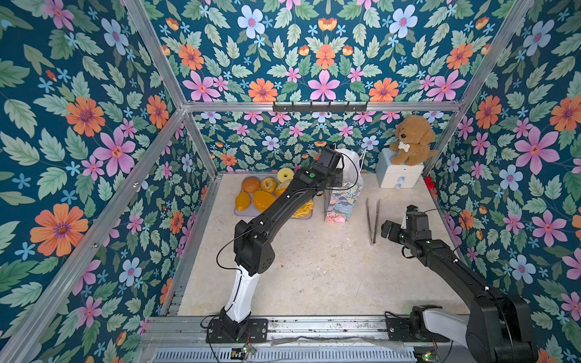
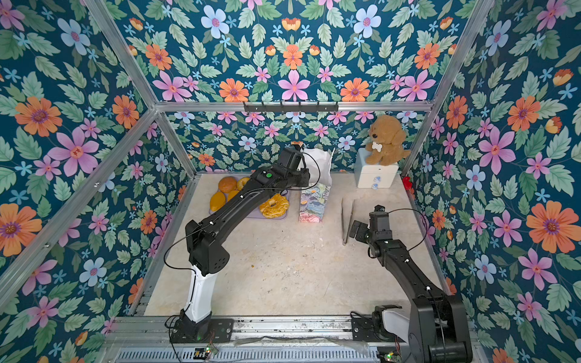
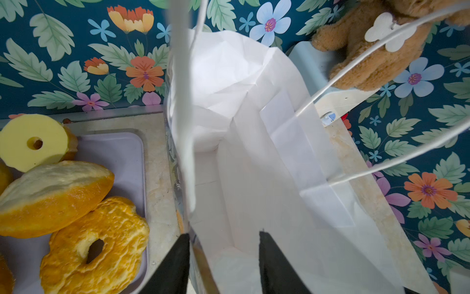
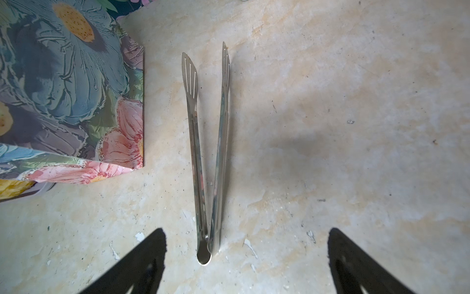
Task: Pack bread into a paper bag
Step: Pick up the paper bag from the center of the board.
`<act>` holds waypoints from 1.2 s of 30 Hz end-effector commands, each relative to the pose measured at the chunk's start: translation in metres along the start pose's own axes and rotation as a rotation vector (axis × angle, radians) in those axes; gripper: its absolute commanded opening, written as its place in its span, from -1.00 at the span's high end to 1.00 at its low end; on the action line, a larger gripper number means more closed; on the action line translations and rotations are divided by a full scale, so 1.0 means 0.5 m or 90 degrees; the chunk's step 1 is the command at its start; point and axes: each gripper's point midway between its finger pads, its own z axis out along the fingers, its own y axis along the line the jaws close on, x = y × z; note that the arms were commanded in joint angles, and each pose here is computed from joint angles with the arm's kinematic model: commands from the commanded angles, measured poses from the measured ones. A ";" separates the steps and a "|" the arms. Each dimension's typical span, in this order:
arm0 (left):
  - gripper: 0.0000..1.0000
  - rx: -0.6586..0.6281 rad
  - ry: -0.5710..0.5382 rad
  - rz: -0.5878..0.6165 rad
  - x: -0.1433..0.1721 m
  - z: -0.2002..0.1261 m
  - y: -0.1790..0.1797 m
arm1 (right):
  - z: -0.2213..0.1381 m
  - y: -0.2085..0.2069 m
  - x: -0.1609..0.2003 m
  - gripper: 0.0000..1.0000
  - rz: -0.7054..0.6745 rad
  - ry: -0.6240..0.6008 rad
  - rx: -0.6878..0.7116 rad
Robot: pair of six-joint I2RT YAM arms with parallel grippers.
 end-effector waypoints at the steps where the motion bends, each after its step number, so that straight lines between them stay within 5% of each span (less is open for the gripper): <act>1: 0.13 -0.002 -0.017 0.007 -0.015 -0.011 0.005 | 0.003 0.003 -0.002 -0.99 0.002 -0.002 -0.005; 6: 0.36 0.001 -0.012 0.016 -0.007 -0.007 0.005 | 0.005 0.003 -0.001 -0.99 0.003 0.000 -0.003; 11: 1.00 0.005 -0.001 0.017 0.004 0.002 0.012 | 0.007 0.003 0.000 -0.99 0.003 0.003 -0.002; 18: 1.00 -0.017 -0.037 0.064 -0.024 -0.040 0.029 | 0.014 0.000 0.005 -0.99 0.002 0.013 0.002; 31: 1.00 0.007 -0.249 0.078 -0.161 -0.312 0.058 | 0.024 0.025 0.002 -0.99 -0.005 0.033 -0.004; 36: 1.00 -0.065 -0.278 0.060 -0.172 -0.389 0.150 | 0.028 0.070 -0.004 -0.99 -0.052 0.049 -0.018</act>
